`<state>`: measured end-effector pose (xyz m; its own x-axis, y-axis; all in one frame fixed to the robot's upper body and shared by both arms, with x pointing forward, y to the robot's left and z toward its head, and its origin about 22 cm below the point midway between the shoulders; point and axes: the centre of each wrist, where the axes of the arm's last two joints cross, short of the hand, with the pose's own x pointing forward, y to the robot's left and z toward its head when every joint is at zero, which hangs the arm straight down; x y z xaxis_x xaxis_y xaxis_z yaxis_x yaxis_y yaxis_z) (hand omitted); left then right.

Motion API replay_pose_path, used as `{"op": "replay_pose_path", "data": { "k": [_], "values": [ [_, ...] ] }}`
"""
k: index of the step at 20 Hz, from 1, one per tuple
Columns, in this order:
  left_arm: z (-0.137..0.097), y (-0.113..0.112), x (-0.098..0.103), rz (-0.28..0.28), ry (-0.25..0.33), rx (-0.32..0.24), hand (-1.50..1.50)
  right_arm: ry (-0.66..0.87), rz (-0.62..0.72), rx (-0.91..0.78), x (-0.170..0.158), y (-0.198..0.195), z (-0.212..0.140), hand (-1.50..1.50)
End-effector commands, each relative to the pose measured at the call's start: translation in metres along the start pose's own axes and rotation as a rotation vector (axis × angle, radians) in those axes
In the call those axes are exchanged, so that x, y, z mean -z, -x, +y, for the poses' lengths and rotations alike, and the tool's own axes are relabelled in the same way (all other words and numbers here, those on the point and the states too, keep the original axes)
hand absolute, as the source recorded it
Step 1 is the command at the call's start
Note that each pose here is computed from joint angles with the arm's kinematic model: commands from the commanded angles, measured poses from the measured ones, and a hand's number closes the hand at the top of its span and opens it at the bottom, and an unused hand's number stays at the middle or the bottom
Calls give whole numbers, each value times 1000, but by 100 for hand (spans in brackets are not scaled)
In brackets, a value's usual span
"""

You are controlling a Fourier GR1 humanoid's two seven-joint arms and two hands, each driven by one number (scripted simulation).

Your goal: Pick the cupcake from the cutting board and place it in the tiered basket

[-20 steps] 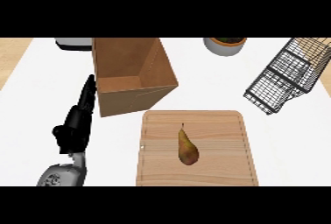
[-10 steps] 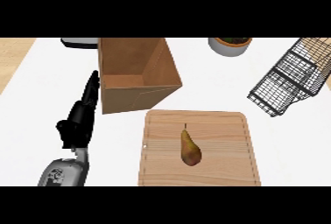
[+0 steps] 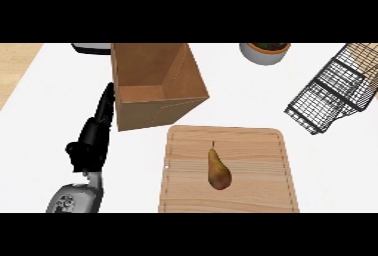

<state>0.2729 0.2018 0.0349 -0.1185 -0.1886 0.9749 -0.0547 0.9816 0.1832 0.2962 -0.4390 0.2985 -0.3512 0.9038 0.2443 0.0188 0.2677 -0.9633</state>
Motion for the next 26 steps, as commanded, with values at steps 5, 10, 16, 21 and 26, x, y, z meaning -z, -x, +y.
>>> {"op": "replay_pose_path", "data": {
  "k": [5,10,16,21,26],
  "values": [
    [-15,6,-5,21,30,-3,0,16,6,-92,49,12,25,150],
    [-16,2,11,-1,15,-2,0,6,30,-112,73,22,42,150],
    [-4,0,6,24,24,8,0,-73,131,216,75,48,62,-150],
    [-3,8,12,6,19,-6,0,-33,114,385,82,51,36,-150],
    [-9,-3,19,4,14,1,0,155,214,597,58,82,46,-150]
  ]
}}
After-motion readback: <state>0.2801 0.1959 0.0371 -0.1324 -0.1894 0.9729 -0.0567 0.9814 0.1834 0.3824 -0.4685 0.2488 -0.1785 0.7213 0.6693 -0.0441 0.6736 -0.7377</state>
